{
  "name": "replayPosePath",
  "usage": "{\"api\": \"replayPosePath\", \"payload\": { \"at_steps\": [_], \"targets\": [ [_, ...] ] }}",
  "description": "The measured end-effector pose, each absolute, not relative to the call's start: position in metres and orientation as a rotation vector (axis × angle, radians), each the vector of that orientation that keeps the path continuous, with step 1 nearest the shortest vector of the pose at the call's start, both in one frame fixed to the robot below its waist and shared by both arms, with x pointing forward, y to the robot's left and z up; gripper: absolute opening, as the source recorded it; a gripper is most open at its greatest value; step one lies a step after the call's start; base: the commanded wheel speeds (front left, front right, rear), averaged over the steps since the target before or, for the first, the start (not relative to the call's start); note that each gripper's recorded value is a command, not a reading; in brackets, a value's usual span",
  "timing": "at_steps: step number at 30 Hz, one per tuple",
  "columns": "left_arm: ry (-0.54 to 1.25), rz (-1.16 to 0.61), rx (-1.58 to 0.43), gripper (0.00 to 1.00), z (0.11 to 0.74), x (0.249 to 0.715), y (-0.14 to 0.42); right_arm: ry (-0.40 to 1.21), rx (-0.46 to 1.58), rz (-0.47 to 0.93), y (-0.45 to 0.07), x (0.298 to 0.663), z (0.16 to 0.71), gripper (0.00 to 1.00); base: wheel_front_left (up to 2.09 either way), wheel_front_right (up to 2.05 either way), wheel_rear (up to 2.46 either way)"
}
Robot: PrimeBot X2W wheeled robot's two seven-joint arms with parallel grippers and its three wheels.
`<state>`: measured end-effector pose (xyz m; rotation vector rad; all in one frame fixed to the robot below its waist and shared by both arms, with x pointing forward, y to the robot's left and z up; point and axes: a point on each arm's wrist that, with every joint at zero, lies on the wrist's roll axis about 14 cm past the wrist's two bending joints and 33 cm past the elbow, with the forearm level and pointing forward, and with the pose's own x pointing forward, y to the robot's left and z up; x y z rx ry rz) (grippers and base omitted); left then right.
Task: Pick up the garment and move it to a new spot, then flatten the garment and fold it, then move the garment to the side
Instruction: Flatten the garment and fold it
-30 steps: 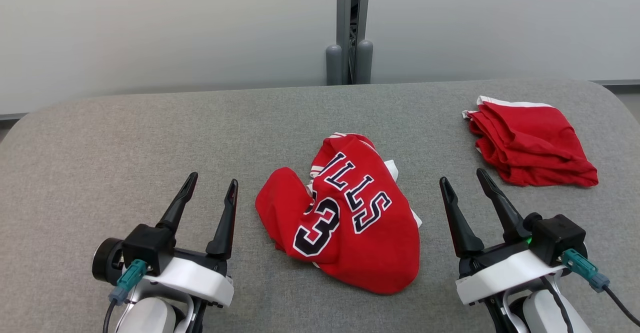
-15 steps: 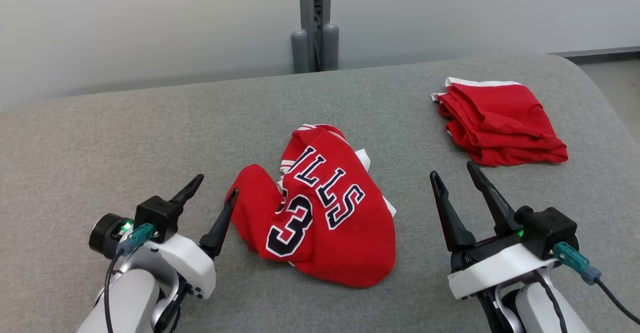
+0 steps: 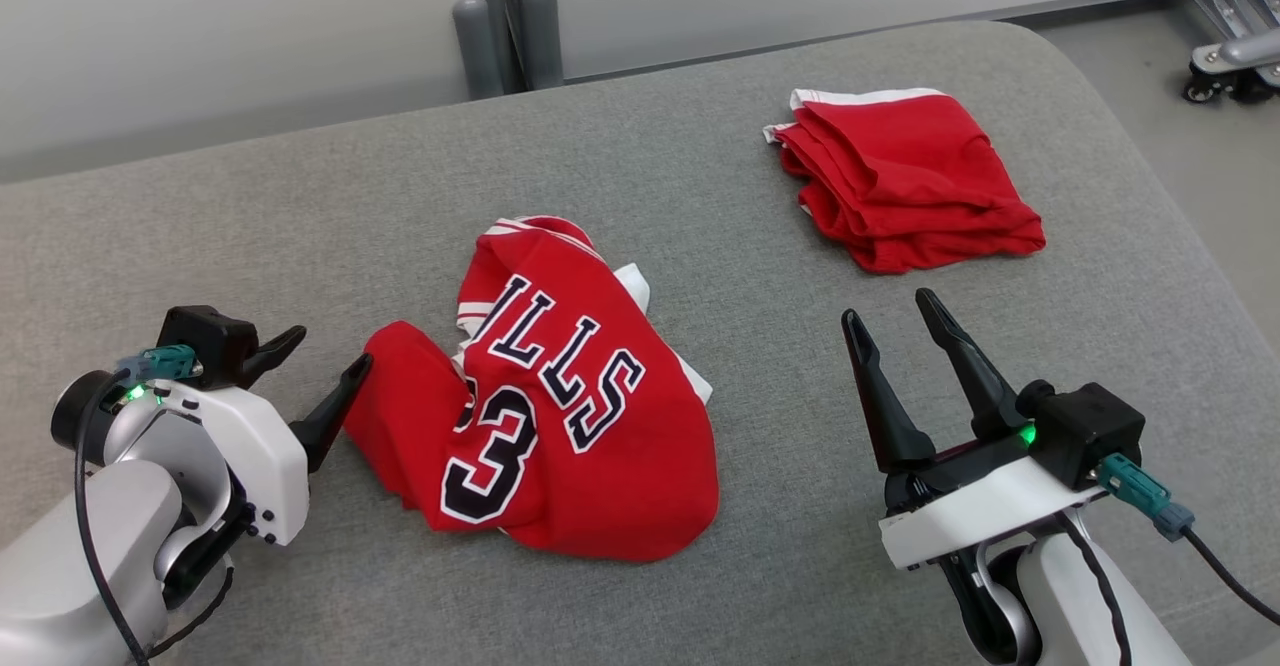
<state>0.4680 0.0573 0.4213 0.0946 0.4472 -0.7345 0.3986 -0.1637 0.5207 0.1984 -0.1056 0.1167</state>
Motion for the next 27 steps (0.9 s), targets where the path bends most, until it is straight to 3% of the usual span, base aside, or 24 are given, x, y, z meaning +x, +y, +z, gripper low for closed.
{"api": "replayPosePath", "payload": {
  "at_steps": [18, 27],
  "targets": [
    [0.753, -0.774, 0.001, 1.00, 0.364, 0.460, 0.042, -0.070, 0.196, 0.059, -0.183, 0.400, 0.508, 1.00, 0.00, 0.00, 0.00],
    [0.638, -0.807, 0.055, 1.00, 0.396, 0.480, 0.048, -0.076, 0.200, 0.047, -0.186, 0.399, 0.509, 1.00, 0.00, 0.00, 0.00]
  ]
}}
